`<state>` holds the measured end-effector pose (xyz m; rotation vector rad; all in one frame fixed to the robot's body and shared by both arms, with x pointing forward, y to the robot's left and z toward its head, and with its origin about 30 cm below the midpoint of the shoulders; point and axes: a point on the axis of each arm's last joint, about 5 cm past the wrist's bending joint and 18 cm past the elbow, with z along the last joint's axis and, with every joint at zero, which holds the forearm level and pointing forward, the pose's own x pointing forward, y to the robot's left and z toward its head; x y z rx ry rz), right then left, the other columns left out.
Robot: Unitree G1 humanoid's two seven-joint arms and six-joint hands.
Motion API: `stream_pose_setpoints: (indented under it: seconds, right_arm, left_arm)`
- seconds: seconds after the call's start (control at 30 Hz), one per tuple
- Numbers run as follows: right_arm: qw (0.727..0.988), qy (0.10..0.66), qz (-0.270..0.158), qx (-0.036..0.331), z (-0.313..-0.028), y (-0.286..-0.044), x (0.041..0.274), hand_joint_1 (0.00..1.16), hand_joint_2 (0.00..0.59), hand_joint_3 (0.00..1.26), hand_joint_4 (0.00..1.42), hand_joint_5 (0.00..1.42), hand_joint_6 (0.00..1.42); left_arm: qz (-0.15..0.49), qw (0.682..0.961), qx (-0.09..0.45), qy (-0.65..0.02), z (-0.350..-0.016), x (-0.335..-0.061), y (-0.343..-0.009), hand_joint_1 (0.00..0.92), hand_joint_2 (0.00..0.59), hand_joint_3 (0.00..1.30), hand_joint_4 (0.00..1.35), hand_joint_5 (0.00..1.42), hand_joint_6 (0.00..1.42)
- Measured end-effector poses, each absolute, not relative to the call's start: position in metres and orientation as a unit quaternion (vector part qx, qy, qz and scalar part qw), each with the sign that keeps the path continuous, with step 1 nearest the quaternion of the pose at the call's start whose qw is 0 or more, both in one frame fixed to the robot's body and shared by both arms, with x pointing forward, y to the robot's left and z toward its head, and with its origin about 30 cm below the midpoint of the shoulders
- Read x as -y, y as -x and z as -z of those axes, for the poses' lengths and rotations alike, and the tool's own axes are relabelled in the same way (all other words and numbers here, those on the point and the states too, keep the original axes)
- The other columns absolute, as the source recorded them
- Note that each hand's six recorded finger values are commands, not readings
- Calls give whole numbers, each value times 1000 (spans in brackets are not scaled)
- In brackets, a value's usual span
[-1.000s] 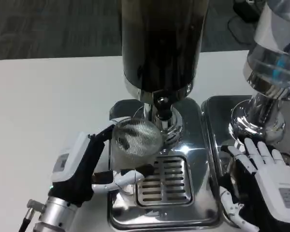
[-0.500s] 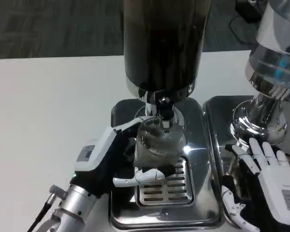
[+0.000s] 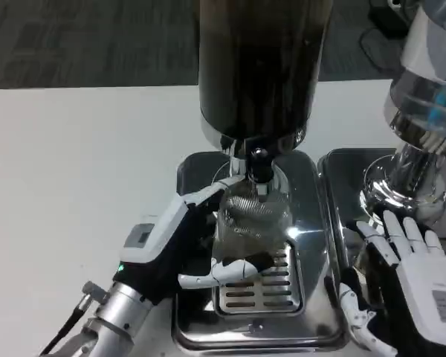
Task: Grasp the cup under the faucet to collect the drink, then remove the cup.
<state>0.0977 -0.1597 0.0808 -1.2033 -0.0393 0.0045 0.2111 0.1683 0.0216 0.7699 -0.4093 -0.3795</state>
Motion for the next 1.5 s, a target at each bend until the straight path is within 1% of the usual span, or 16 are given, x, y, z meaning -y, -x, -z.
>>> stream_pose_setpoints:
  seconds: [0.2,0.27,0.37,0.53,0.67,0.83,0.93,0.97,1.0,1.03,1.1,1.17,1.23,1.37,1.43,1.5]
  right_arm:
    - [825,564,-3,19,-80,-99,160,218,503,175,0,0,2]
    - [826,563,-4,20,-80,-99,160,218,503,175,0,0,2]
    - [826,564,-6,20,-80,-100,161,218,503,175,0,0,2]
    - [829,559,-9,20,-80,-100,160,218,503,175,0,0,2]
    - [830,557,-13,18,-79,-100,161,218,503,175,0,0,2]
    - [830,556,-15,23,-78,-103,160,218,503,175,0,0,2]
    - [832,555,-16,24,-78,-104,160,218,503,175,0,0,2]
    - [832,553,-17,24,-78,-105,161,218,503,175,0,0,2]
    - [832,553,-17,23,-77,-105,161,218,503,175,0,0,2]
    - [832,554,-17,22,-77,-105,161,218,503,175,0,0,2]
    - [831,555,-18,23,-77,-105,162,218,503,175,0,0,2]
    - [828,560,-20,25,-78,-105,163,218,503,175,0,0,2]
    - [825,564,-22,25,-78,-106,165,218,503,175,0,0,2]
    - [825,565,-25,24,-79,-106,167,218,503,173,0,0,2]
    - [827,562,-24,24,-79,-107,167,217,503,134,0,0,2]
    - [828,560,-25,25,-79,-107,168,216,503,58,0,0,2]
  left_arm:
    - [187,885,197,-377,-22,-172,-210,188,79,76,69,390,244]
    - [187,884,199,-379,-22,-173,-210,162,76,55,52,374,228]
    - [190,882,198,-383,-22,-175,-208,156,72,45,43,371,225]
    - [186,882,195,-387,-21,-180,-202,142,66,41,42,360,225]
    - [173,884,180,-394,-19,-190,-195,123,62,75,84,380,232]
    - [132,894,180,-389,-23,-205,-189,111,62,127,150,421,254]
    - [114,898,180,-384,-24,-212,-183,106,62,137,162,429,271]
    - [101,903,183,-376,-26,-215,-179,86,62,140,166,431,271]
    - [90,905,184,-372,-27,-217,-177,17,72,140,156,422,251]
    - [82,907,184,-370,-28,-219,-176,3,81,140,135,387,216]
    - [65,912,185,-360,-30,-224,-173,0,91,131,109,339,171]
    - [50,923,177,-339,-34,-229,-171,0,116,103,69,290,116]
    - [45,927,175,-328,-37,-233,-170,0,129,89,32,246,74]
    - [36,929,198,-312,-50,-240,-171,0,137,78,2,222,55]
    - [32,931,210,-296,-57,-242,-171,0,143,61,0,141,6]
    - [30,938,223,-264,-66,-243,-172,0,156,23,0,84,0]
